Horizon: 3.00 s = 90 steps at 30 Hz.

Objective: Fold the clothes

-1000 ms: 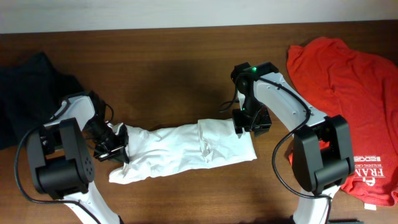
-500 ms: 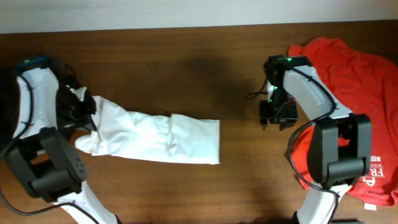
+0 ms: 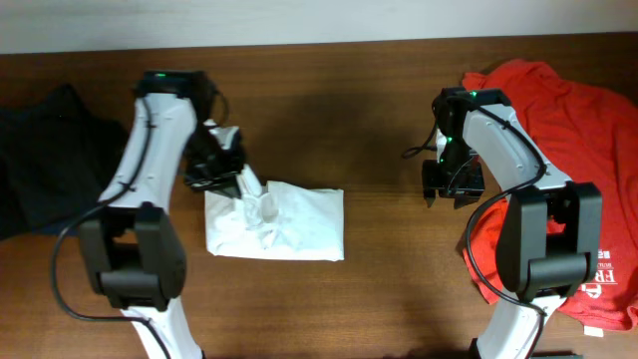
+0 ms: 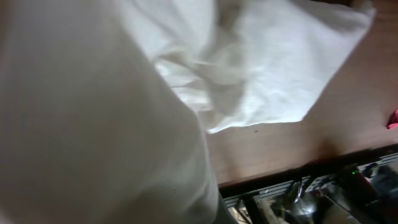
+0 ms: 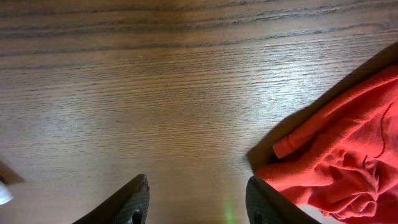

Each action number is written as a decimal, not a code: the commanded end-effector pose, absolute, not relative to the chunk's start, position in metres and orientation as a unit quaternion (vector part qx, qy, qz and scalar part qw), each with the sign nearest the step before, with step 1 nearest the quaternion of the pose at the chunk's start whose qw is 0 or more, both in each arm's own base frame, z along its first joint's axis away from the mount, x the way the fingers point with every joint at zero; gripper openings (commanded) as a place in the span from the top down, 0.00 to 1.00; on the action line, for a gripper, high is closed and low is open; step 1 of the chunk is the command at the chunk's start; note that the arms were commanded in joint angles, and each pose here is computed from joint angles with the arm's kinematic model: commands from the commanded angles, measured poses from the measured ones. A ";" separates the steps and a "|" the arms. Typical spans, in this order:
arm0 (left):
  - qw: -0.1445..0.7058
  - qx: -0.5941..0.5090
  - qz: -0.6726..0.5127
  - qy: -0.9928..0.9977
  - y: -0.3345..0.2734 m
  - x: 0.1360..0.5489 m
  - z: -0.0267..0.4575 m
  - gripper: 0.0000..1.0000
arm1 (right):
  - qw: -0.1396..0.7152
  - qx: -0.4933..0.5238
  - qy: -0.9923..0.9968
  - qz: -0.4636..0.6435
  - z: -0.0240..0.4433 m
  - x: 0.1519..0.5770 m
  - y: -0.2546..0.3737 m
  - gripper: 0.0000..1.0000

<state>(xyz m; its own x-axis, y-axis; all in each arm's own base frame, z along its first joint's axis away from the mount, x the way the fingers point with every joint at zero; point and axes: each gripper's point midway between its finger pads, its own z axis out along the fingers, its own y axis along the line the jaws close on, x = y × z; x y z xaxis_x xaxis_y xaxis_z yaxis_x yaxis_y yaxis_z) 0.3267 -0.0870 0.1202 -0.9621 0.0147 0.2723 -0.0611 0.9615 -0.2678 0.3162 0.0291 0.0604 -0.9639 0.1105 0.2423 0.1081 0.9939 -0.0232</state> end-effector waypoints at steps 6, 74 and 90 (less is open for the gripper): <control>0.134 -0.052 0.118 -0.983 -0.145 0.314 0.122 0.97 | 0.120 -0.051 -0.991 0.010 0.064 0.316 0.027 0.46; -0.041 0.018 0.159 -0.986 -0.091 0.401 0.096 0.57 | 0.048 0.137 -0.964 -0.223 0.016 0.343 0.233 0.96; -0.066 -0.194 0.389 -0.898 -0.164 0.371 0.118 0.57 | 0.048 0.136 -0.967 -0.209 0.014 0.343 0.229 0.95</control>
